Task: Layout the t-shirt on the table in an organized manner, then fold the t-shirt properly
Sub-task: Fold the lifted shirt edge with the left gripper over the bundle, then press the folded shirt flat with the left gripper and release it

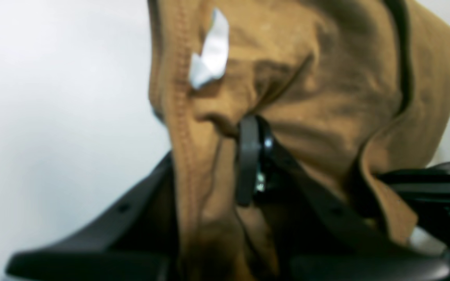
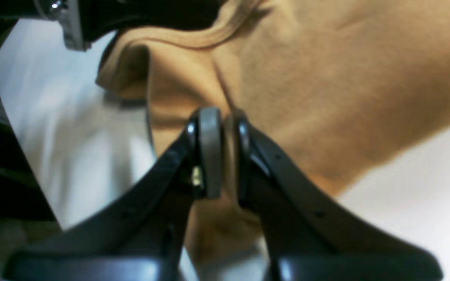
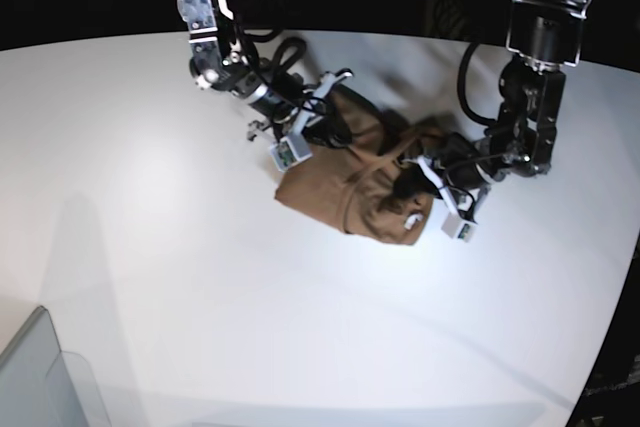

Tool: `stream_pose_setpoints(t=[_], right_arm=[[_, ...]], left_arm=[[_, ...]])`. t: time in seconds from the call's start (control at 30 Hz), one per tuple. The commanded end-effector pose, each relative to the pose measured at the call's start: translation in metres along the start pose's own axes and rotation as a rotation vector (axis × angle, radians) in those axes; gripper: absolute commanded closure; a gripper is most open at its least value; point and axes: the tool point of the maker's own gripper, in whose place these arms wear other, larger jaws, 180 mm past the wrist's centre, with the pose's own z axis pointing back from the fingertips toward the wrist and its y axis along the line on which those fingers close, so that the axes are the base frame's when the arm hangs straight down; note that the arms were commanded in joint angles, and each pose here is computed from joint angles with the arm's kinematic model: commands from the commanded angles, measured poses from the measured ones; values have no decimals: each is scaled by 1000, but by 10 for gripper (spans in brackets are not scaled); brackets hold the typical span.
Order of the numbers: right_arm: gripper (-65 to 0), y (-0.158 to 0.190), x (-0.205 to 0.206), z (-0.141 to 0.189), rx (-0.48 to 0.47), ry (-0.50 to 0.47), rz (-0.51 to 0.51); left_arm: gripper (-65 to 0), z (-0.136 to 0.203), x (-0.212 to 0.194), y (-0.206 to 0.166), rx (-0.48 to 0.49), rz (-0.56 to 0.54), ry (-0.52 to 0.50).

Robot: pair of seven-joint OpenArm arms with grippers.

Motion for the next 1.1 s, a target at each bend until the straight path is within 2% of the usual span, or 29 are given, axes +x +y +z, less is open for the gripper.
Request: stream_pose_setpoints(t=[0.0, 0.2, 0.33, 0.43, 0.57, 0.67, 0.83, 0.9, 1.07], right_arm=[[-49, 4, 27, 6, 1, -75, 31], [-49, 3, 78, 63, -88, -231, 122], [-49, -25, 78, 95, -207, -244, 116], [-49, -52, 67, 115, -300, -224, 94], [-49, -79, 57, 140, -402, -208, 78], [-49, -89, 50, 153, -448, -193, 69], [-49, -100, 44, 166, -495, -183, 57], [-49, -102, 42, 169, -506, -180, 51], [-48, -102, 40, 169, -505, -174, 48]], left_arm=[[0, 9, -20, 30, 127, -57, 123], [0, 16, 11, 30, 138, -123, 71], [0, 7, 28, 22, 128, -212, 90], [0, -6, 40, 10, 113, -393, 139], [0, -29, 34, -39, -62, -733, 227], [0, -42, 35, -61, -85, -907, 269], [0, -68, 44, -103, -76, -1114, 263], [0, -76, 48, -118, -66, -1158, 257], [0, -83, 52, -128, -29, -1243, 264]])
